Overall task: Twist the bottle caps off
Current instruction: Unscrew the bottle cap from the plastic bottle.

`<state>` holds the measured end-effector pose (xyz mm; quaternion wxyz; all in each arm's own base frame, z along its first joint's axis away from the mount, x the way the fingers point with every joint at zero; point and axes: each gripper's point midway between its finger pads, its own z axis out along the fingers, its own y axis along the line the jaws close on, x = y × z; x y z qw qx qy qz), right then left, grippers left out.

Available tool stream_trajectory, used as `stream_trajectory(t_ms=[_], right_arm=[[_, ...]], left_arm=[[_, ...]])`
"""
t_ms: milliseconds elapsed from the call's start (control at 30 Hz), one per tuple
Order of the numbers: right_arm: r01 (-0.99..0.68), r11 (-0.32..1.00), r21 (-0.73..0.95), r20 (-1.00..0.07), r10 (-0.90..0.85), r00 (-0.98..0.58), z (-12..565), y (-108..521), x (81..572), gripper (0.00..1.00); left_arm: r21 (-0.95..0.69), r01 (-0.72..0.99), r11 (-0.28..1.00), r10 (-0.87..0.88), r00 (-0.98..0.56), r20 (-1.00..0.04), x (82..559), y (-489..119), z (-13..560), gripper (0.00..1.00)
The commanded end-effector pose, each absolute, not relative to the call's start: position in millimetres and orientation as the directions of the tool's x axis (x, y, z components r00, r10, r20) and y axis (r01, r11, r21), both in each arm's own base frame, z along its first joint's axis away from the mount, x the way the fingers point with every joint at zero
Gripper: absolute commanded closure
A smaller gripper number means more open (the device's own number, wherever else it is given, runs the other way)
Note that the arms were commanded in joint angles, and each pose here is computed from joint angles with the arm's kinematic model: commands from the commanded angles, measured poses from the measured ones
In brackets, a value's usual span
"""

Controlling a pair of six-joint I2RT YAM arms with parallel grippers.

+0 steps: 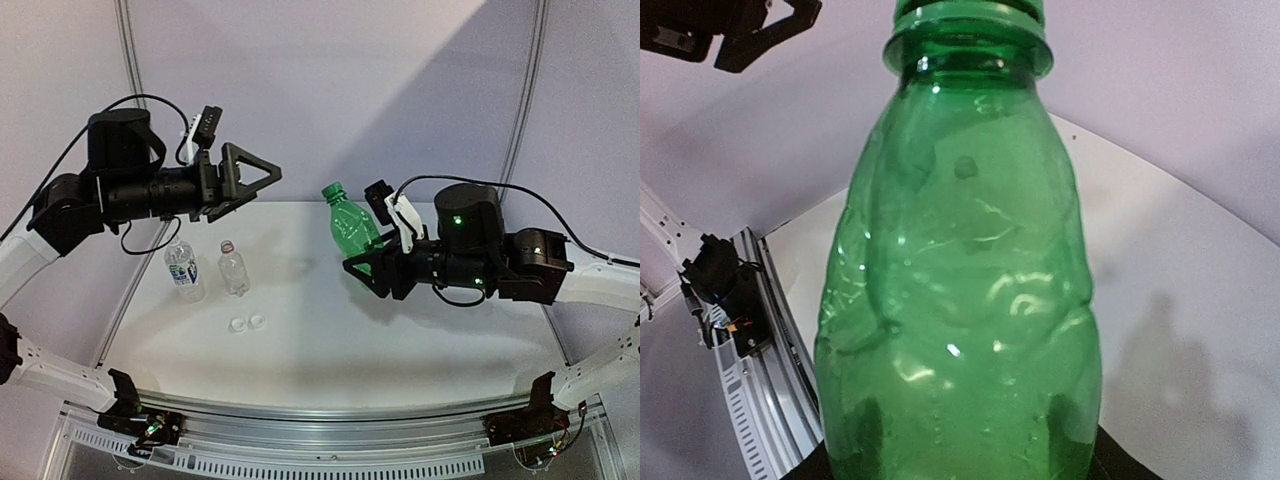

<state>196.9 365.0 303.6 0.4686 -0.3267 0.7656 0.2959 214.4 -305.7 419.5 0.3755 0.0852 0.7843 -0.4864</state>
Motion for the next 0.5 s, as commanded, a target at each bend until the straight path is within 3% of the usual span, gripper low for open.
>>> stream_trajectory(t_ms=[0, 300, 467], right_arm=[[-0.83, 0.514, 0.215, -0.927, -0.159, -0.339, 322.0, 365.3, 176.9, 1.0], [-0.93, 0.172, 0.323, -0.939, -0.065, -0.338, 357.2, 378.8, 119.9, 1.0], [-0.932, 0.11, 0.347, -0.934, -0.051, -0.354, 363.9, 382.4, 111.4, 1.0]], left_arm=[[-0.649, 0.608, 0.457, -0.213, -0.634, -0.744, 199.6, -297.1, 428.4, 0.05], [-0.575, 0.768, 0.282, -0.175, -0.549, -0.818, 171.8, -307.5, 447.1, 0.07], [-0.532, 0.822, 0.204, -0.169, -0.506, -0.846, 165.5, -318.1, 454.9, 0.09]])
